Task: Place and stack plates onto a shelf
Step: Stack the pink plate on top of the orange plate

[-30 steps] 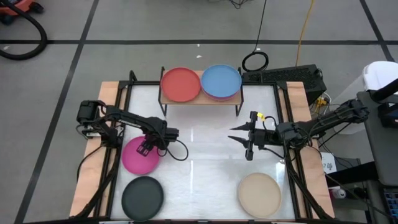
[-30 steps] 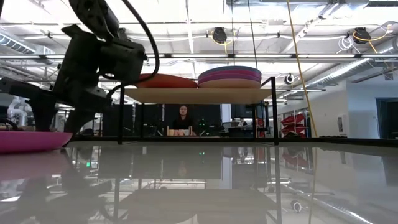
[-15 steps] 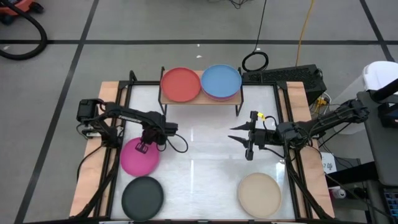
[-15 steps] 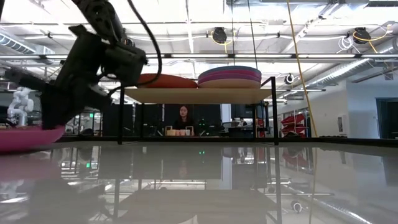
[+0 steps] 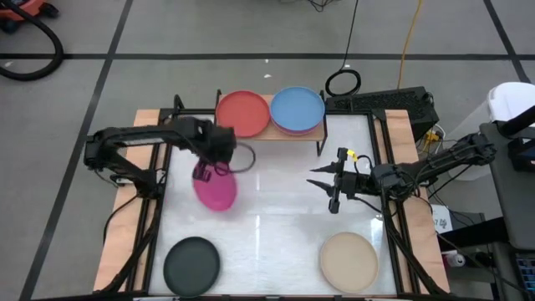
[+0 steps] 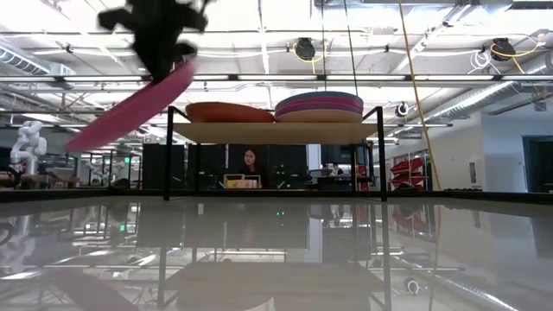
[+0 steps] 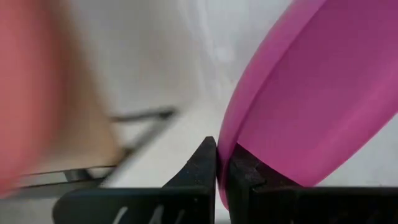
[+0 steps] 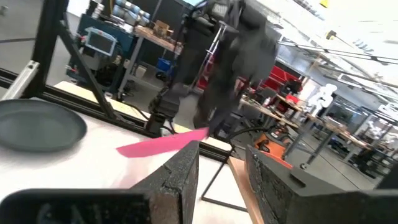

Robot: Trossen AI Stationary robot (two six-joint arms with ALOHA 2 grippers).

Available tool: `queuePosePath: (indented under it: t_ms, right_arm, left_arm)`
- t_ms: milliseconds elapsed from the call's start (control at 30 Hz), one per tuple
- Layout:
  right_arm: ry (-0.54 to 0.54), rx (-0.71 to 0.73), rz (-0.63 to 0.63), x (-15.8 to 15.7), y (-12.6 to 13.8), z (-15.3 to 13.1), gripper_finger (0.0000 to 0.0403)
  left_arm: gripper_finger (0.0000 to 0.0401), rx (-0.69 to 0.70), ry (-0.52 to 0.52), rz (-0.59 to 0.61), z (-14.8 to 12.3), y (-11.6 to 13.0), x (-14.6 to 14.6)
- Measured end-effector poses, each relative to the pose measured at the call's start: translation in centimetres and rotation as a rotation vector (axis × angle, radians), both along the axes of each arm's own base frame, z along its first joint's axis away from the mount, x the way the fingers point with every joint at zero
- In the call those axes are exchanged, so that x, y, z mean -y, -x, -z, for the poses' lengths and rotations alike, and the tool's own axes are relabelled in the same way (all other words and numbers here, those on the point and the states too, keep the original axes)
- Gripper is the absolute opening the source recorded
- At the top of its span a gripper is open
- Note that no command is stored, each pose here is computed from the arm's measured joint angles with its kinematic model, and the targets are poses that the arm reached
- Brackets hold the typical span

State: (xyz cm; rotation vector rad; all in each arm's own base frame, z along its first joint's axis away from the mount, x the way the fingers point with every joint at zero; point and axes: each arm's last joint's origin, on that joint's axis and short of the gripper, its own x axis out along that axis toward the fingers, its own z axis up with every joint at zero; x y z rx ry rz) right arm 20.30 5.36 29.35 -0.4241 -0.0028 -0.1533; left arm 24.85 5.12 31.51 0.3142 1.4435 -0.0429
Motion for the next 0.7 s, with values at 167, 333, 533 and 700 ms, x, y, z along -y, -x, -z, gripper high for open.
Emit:
queuePosePath:
  t_ms: [167, 333, 533, 700]
  right_arm:
    - [-0.006, 0.005, 0.003, 0.0, 0.0, 0.0, 0.0114]
    - [-0.008, 0.016, 0.003, 0.0, 0.0, -0.2, 0.0114]
    - [-0.015, 0.022, 0.003, 0.0, 0.0, -0.2, 0.0114]
    - [-0.004, 0.026, 0.004, 0.0, 0.0, -0.3, 0.0114]
  left_arm:
    - [0.001, 0.316, -0.09, -0.092, -7.2, 0.9, -1.6]
    - [0.001, 0.598, -0.157, -0.369, -11.7, 2.2, -5.4]
    - [0.001, 0.71, -0.137, -0.696, -12.0, 4.2, -11.8]
    - [0.001, 0.723, 0.158, -0.835, -9.5, 5.1, -16.9]
